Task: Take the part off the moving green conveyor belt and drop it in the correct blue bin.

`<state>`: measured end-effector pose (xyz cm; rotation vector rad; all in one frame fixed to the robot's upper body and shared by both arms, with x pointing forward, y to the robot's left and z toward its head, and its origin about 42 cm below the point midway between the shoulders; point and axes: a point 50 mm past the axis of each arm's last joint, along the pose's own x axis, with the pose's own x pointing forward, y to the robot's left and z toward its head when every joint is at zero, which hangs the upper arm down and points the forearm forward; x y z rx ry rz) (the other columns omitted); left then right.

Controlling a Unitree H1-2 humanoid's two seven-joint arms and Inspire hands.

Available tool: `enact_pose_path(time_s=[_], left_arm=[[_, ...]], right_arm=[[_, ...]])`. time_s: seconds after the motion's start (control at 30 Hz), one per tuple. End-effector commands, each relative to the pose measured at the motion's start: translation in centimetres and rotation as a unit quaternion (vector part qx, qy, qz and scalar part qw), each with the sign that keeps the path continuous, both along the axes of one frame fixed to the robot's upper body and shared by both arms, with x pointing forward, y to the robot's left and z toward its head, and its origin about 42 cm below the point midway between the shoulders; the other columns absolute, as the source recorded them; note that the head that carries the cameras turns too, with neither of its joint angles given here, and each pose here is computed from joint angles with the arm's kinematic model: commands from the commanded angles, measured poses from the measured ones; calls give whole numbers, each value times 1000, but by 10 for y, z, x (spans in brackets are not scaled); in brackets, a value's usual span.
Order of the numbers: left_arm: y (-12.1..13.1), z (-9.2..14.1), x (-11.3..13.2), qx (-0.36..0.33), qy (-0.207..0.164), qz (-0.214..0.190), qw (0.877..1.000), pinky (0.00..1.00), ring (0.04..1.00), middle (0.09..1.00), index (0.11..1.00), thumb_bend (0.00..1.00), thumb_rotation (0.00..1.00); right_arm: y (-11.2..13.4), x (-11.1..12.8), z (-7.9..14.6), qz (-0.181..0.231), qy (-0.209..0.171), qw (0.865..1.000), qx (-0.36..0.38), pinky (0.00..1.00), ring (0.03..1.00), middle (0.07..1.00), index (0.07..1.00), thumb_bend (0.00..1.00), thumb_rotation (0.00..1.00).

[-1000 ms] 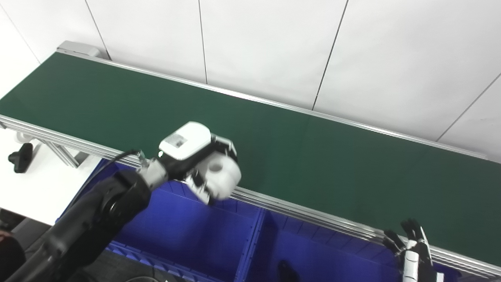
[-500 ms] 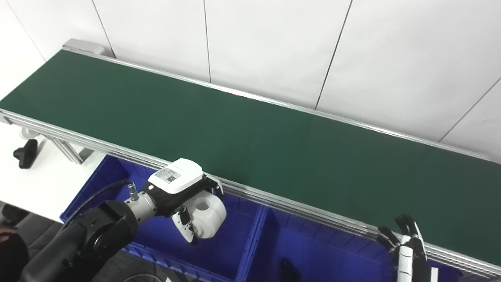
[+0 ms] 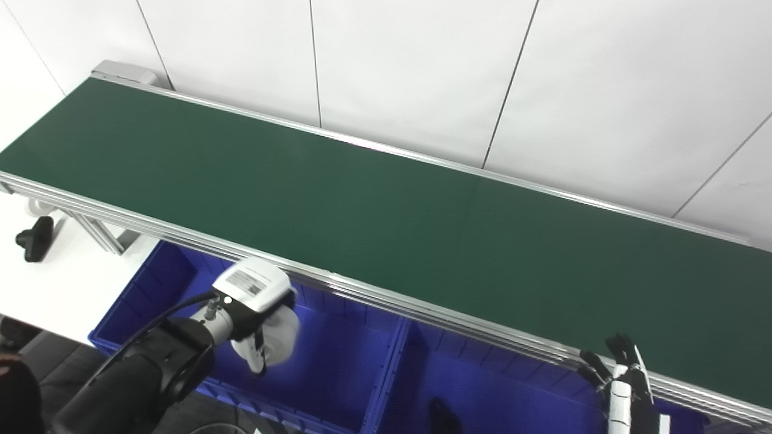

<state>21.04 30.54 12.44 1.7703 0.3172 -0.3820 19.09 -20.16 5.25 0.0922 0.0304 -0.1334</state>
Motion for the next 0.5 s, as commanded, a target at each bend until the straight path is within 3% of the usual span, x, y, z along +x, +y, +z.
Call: enact_pose_path(time_s=[0.0,0.2,0.47], left_arm=[[2,12,2,22,-31,15,999,888,908,934,841,796,555],[0,13,0,23,-41,22,999,931,929,948,856,799,551],[0,15,-1,12,-37,29,999,897,922,941,863,804,542]], right_arm=[[4,3,10,-1,-28,1000,1,717,750,896,892,571,812],[4,3,12,-3,-30,1000,0,711,751,888,896,575,806],[5,4,11,-1,-32,999,5,719,759,893,898,577,796]])
